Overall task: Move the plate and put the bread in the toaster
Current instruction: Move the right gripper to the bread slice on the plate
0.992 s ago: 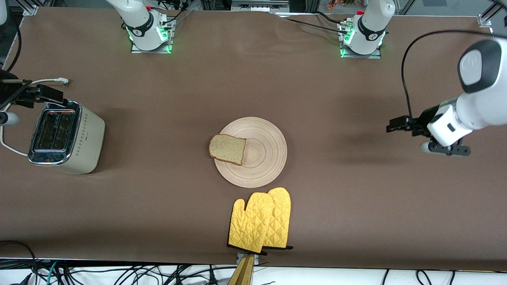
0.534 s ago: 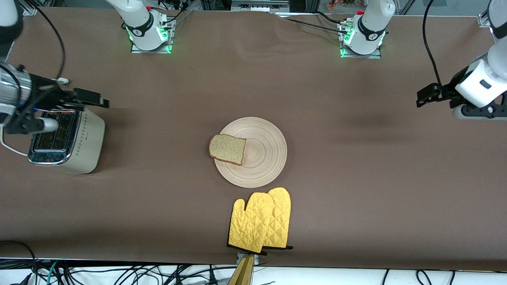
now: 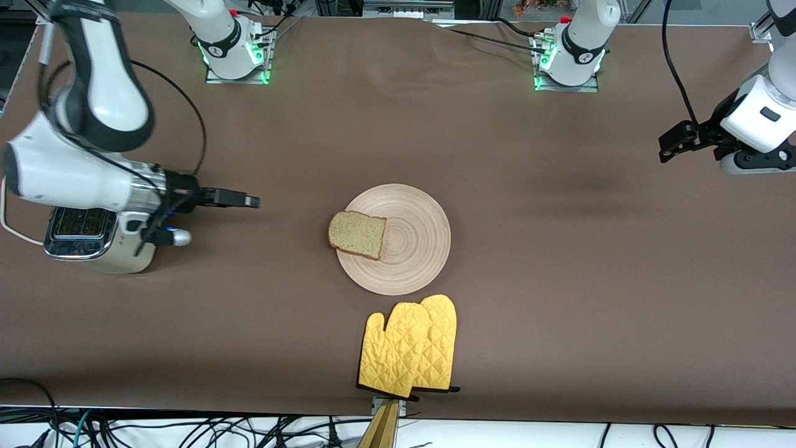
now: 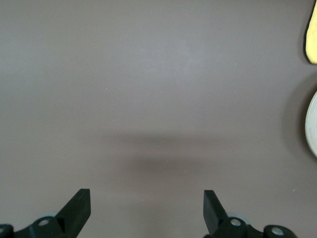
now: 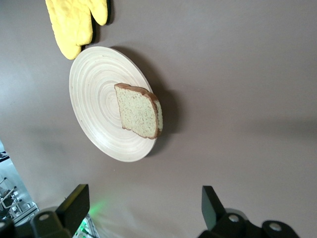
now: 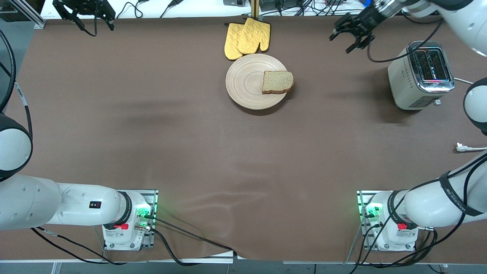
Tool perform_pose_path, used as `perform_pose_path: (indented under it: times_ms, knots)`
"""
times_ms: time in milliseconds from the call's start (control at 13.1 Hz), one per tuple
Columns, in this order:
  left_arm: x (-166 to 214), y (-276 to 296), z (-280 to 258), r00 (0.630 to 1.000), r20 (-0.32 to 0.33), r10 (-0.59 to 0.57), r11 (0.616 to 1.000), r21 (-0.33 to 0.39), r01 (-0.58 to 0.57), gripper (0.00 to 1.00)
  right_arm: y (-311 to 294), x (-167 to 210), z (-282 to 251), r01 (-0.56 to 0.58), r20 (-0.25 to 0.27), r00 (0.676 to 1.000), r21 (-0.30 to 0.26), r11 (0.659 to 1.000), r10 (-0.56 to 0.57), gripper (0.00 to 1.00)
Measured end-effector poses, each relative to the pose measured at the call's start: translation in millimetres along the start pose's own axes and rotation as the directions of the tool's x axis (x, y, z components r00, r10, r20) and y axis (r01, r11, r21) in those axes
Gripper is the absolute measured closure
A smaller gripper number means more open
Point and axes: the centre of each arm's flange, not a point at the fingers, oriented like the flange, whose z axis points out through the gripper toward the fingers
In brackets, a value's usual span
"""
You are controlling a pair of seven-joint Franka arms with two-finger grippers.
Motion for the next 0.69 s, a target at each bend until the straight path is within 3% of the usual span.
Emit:
perform_pose_path:
  times_ms: [305, 687]
  knots:
    - [7.1, 4.4, -7.4, 0.998, 0.046, -0.031, 0.999, 0.009, 0.031, 0.00, 4.6, 8.5, 71.0, -0.076, 0.002, 0.997, 0.062, 0.995, 0.076, 0.00]
    - [25.0, 5.0, -28.0, 0.998, 0.048, -0.041, 0.999, -0.019, 0.042, 0.00, -1.3, 16.0, 146.8, -0.108, -0.028, 0.994, 0.061, 0.992, 0.110, 0.00]
